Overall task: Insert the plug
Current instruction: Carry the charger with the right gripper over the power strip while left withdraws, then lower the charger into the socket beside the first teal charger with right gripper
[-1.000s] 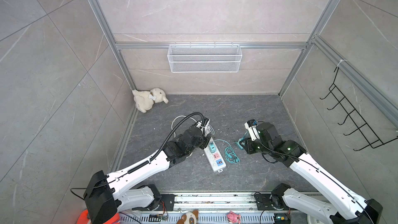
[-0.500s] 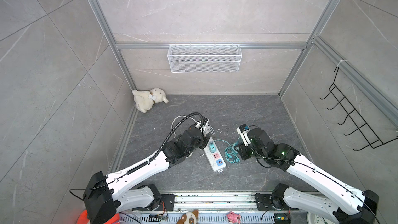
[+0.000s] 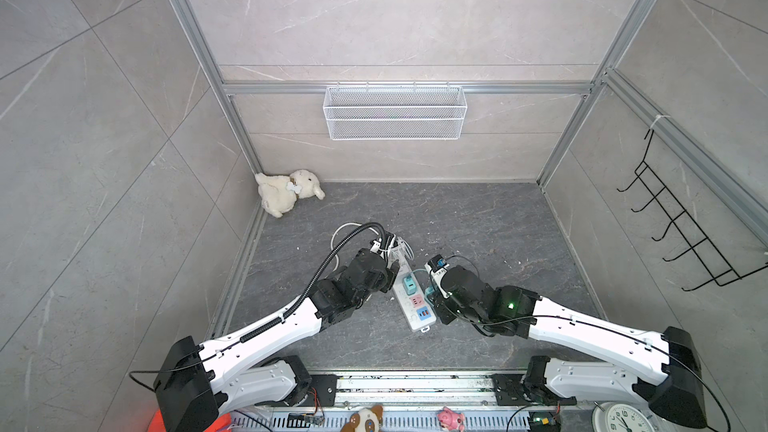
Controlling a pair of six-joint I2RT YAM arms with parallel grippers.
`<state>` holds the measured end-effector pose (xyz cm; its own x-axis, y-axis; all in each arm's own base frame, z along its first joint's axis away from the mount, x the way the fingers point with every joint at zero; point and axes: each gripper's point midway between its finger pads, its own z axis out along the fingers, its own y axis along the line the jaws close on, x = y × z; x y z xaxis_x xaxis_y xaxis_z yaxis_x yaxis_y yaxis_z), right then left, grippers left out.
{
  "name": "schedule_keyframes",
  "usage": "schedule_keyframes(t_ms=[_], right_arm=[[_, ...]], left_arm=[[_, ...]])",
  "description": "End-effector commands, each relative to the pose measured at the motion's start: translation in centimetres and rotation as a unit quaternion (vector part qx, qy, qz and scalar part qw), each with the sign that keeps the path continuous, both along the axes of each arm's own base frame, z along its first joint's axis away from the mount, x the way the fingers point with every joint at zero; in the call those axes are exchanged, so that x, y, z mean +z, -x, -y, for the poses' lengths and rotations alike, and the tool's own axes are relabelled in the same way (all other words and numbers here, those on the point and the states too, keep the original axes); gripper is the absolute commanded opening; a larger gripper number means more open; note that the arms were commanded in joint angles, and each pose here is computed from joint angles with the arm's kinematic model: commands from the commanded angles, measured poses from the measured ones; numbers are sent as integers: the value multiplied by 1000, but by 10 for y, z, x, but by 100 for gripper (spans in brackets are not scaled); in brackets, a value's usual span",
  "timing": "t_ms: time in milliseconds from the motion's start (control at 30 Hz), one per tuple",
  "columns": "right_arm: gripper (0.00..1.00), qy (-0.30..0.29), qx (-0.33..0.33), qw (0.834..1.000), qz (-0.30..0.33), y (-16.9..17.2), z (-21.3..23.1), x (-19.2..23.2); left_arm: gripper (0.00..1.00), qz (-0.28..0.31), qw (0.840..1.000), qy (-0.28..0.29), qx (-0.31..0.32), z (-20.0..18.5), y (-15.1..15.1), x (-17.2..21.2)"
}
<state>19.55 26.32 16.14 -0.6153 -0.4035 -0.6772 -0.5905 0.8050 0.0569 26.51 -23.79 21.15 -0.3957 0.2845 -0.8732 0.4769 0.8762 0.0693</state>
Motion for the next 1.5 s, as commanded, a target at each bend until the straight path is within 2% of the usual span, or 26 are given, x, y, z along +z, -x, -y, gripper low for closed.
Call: schedule_keyframes(t_ms=[0, 233, 467, 833, 1467], right_arm=[[5, -25, -23, 999, 28, -13, -15, 9], [5, -17, -58, 998, 23, -20, -28, -10], [5, -28, -59, 998, 23, -17, -36, -14], [5, -31, -66, 996, 61, -20, -46, -28], [5, -27, -85, 995, 53, -15, -28, -51]], left_arm=[[67, 9, 999, 8, 39, -18, 0, 5], [67, 9, 998, 24, 59, -39, 11, -7], [67, 17, 997, 37, 68, -48, 15, -9], [67, 1, 997, 41, 66, -39, 12, -17], [66, 5, 997, 52, 59, -28, 6, -16]])
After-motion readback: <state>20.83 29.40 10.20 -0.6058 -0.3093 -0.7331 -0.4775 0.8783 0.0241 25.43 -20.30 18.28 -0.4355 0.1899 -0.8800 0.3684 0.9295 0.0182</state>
